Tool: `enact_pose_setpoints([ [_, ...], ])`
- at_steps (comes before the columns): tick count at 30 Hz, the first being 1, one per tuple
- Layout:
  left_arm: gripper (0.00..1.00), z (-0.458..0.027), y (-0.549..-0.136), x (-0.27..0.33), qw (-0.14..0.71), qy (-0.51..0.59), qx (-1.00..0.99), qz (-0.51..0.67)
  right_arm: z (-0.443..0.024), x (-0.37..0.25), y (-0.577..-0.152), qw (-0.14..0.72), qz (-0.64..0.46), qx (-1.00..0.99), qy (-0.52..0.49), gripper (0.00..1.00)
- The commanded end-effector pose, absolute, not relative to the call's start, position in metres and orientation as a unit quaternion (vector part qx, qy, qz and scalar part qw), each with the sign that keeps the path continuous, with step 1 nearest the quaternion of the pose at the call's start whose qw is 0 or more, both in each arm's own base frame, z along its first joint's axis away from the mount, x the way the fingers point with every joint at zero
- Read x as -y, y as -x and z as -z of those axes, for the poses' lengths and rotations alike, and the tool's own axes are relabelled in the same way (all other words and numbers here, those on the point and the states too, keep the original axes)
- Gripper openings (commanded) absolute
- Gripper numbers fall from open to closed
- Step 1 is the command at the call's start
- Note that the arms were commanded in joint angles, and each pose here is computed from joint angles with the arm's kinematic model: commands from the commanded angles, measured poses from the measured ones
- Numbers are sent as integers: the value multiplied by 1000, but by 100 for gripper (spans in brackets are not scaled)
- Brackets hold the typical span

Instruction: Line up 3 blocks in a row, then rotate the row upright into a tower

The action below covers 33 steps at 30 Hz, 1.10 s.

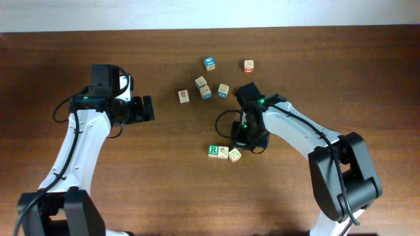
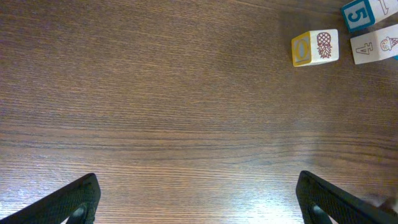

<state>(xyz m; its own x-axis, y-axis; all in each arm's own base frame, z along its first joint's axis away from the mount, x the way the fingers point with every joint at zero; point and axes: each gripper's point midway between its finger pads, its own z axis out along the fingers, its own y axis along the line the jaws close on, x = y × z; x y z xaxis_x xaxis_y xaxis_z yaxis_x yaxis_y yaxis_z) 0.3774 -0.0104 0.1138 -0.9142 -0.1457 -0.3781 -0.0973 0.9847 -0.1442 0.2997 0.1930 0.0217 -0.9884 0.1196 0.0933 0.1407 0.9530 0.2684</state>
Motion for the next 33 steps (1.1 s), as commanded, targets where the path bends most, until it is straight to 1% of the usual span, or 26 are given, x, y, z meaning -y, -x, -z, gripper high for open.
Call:
enact_pose_setpoints([
  [1, 99, -113, -380, 12, 197, 68, -976, 69, -20, -202, -293, 44, 142, 987, 64, 4],
  [5, 99, -114, -380, 12, 197, 68, -976, 69, -29, -185, -313, 22, 137, 989, 53, 4],
  [7, 99, -114, -380, 12, 197, 68, -976, 69, -52, -172, -330, 5, 135, 989, 58, 4],
  [8, 99, -113, -380, 12, 197, 68, -976, 69, -61, -164, -329, 14, 131, 989, 62, 5],
  [9, 99, -114, -380, 12, 197, 68, -976, 69, -60, -156, -311, 52, 114, 990, 70, 5],
  [11, 99, -114, -381, 12, 197, 68, -976, 69, -49, -161, -285, 91, 102, 989, 60, 4],
  [14, 99, -114, -380, 12, 197, 68, -976, 69, -26, -172, -266, 99, 95, 989, 57, 5],
  [33, 99, -114, -380, 12, 197, 68, -976, 69, -25, -203, -302, 26, 160, 986, 49, 4],
])
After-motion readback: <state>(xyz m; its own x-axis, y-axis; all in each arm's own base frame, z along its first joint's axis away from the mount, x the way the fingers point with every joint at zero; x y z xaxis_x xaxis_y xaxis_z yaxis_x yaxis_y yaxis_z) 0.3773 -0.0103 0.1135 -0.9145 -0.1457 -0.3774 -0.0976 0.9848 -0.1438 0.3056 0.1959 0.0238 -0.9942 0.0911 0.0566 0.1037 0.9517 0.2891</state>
